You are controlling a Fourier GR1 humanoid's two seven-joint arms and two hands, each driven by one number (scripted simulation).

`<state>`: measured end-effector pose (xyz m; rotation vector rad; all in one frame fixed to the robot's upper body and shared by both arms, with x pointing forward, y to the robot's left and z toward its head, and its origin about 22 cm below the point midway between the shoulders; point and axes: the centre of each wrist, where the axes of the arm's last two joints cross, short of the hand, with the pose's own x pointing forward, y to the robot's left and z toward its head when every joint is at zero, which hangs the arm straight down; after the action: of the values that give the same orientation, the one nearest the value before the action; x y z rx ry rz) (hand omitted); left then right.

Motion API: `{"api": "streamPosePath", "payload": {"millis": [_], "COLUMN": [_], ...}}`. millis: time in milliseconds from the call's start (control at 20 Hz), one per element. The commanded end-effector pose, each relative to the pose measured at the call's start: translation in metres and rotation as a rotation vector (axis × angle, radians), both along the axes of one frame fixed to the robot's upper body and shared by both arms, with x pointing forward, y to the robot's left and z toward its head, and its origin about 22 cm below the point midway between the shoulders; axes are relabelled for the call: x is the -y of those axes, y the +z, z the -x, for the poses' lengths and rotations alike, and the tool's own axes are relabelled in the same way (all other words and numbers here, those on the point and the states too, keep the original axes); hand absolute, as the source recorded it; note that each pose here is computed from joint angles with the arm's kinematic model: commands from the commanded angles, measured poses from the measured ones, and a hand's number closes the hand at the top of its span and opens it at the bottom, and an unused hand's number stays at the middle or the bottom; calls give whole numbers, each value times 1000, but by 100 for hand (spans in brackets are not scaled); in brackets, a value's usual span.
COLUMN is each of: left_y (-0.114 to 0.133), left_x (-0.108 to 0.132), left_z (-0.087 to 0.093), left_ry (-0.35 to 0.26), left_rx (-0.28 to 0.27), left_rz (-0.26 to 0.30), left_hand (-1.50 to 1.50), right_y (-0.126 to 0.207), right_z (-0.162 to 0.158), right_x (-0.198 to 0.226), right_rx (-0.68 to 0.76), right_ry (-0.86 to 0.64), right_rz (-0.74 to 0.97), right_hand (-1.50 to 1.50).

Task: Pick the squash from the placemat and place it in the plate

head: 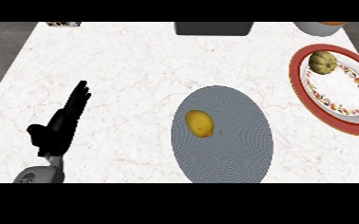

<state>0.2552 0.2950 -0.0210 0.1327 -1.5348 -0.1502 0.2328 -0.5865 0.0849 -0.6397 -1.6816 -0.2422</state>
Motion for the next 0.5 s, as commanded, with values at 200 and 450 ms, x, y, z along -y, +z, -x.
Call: {"api": "streamPosePath", "payload": {"millis": [200, 450], "left_y": [8, 3], "left_x": [-9, 0], "left_z": [-8, -5], "left_ry": [-3, -16], "left_rx": [-2, 8], "left_rz": [-10, -1], "left_hand": [0, 0], "right_y": [-6, -33], "right_z": [62, 73], "right_x": [28, 22], "right_rx": [1, -25], "right_ry": [93, 97], "right_rz": [43, 72], "right_hand": [-150, -150]}}
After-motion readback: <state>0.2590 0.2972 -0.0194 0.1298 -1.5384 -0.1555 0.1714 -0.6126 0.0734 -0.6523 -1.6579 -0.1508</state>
